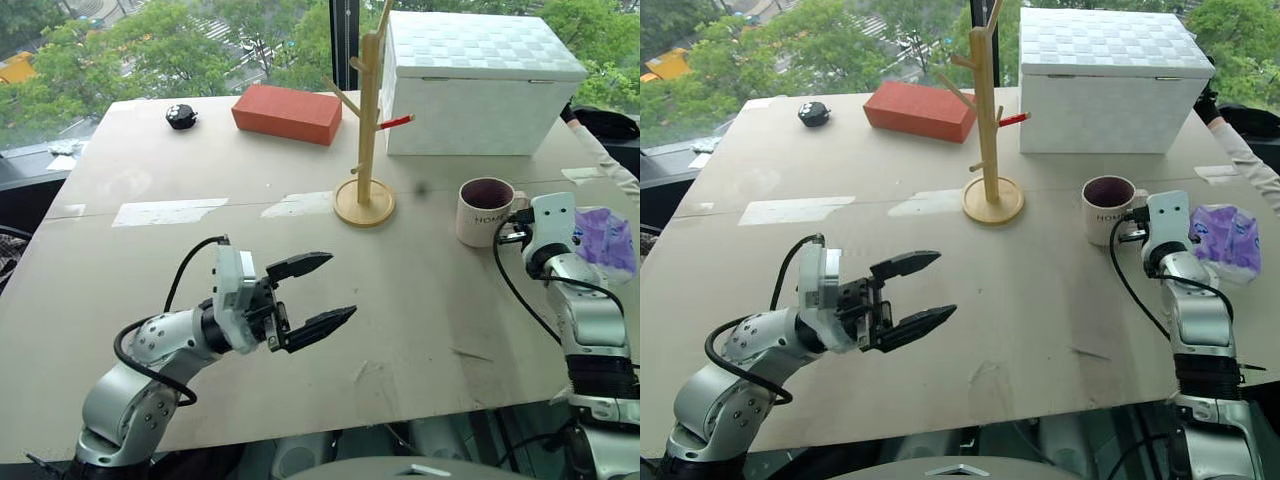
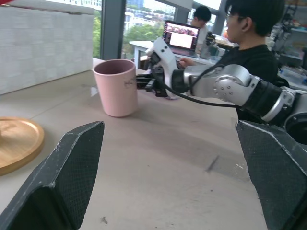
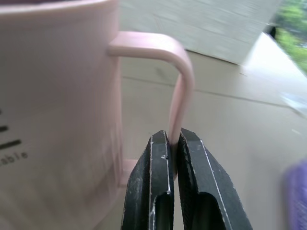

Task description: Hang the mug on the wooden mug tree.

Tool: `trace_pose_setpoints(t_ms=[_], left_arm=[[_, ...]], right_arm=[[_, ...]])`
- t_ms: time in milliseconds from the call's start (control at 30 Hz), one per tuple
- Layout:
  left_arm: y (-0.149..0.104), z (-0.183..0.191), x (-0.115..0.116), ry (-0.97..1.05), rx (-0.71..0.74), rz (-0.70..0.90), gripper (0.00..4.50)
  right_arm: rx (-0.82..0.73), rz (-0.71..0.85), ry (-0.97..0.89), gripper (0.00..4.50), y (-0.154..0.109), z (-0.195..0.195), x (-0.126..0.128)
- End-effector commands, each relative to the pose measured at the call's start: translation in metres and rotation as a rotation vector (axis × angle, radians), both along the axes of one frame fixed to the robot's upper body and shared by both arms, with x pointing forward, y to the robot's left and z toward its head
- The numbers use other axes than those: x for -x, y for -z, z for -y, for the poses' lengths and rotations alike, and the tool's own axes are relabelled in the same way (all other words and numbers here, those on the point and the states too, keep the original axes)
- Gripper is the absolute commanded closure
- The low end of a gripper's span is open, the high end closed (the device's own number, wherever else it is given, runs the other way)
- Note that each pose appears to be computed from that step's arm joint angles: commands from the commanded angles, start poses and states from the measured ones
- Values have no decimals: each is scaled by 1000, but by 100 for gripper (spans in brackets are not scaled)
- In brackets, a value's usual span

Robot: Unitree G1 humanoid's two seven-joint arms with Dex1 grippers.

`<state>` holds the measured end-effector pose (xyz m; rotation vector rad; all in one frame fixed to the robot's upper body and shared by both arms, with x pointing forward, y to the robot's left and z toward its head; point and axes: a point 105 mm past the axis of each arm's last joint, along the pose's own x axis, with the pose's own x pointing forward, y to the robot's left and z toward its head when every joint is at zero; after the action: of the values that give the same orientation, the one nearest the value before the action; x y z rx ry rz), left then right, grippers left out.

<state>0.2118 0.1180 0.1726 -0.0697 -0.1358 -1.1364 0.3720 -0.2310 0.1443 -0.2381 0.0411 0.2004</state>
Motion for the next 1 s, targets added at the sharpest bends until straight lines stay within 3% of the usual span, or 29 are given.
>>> trace_pose_setpoints(t_ms=[33, 200, 400, 600, 733, 1000], left_arm=[[-10, -11, 0, -62, 52, 63, 0], [-11, -30, 4, -152, 98, 156, 0], [-18, -46, 17, -183, 152, 242, 0], [-16, -60, 36, -216, 176, 240, 0], [-11, -66, 46, -232, 182, 226, 0], [-17, -58, 41, -248, 205, 243, 0]], right_arm=[[50, 151, -247, 441, -60, -25, -4], [124, 146, -491, 441, -93, -50, -20], [201, 103, -636, 441, -113, -66, -42], [218, 134, -864, 441, -139, -101, -34], [250, 136, -932, 441, -148, -114, -32], [322, 142, -930, 441, -155, -139, -44]])
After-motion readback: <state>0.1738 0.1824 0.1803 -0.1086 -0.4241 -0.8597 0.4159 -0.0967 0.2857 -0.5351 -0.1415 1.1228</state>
